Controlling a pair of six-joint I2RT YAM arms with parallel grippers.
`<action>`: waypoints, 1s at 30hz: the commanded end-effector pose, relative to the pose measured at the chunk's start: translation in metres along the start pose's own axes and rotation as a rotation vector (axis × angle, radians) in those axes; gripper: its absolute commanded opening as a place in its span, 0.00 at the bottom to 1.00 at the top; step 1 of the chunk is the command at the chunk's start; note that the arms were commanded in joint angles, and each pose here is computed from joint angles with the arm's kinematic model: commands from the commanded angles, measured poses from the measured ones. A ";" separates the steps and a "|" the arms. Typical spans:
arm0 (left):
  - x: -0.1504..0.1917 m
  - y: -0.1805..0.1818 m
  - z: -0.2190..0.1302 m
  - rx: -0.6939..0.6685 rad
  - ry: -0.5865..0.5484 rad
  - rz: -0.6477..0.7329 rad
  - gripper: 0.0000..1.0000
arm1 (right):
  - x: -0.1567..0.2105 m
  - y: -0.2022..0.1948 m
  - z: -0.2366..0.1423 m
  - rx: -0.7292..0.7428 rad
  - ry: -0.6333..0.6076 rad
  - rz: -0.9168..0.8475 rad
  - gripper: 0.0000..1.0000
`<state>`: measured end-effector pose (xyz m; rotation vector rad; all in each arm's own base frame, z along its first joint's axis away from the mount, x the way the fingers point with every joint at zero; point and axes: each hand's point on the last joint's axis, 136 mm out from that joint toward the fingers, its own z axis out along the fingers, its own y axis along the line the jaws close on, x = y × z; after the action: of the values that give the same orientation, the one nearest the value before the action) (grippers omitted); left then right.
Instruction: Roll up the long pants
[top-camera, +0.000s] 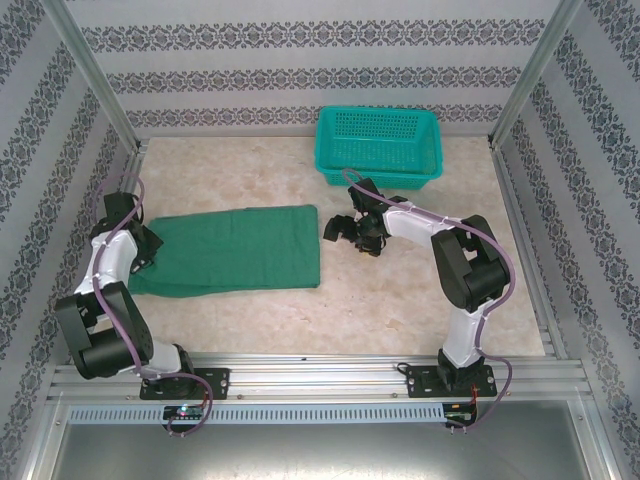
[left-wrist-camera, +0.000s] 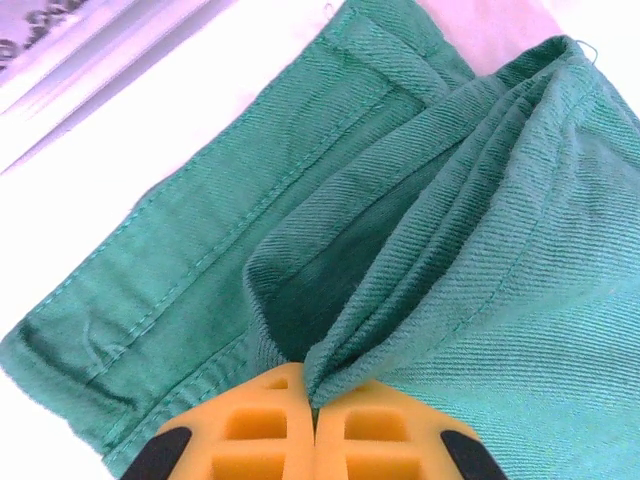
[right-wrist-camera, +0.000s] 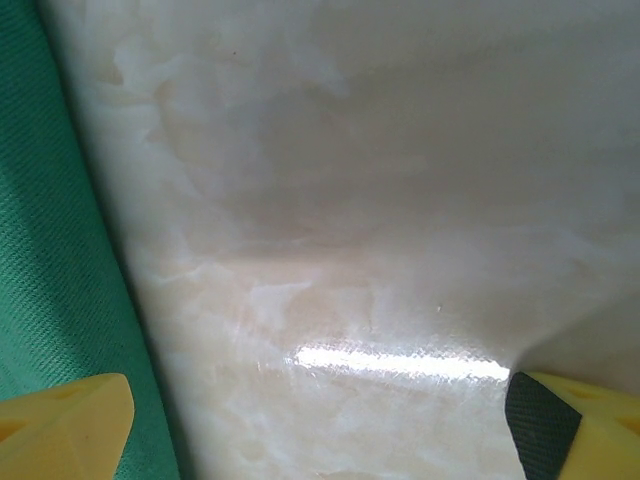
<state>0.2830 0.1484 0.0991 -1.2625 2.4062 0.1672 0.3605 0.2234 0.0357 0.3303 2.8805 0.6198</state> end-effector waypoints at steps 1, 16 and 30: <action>-0.012 0.030 -0.024 -0.096 -0.088 -0.071 0.00 | -0.007 0.003 0.000 -0.003 -0.003 0.006 0.97; -0.018 0.098 -0.008 -0.130 -0.069 -0.407 0.00 | 0.001 0.018 0.013 -0.051 0.044 -0.024 0.97; -0.018 0.108 0.014 -0.086 -0.035 -0.485 0.00 | 0.018 0.128 0.025 -0.198 0.159 -0.267 0.93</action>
<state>0.2060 0.2251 0.0877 -1.8155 2.0415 0.1671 0.3772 0.3305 0.0555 -0.0308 2.8940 0.8492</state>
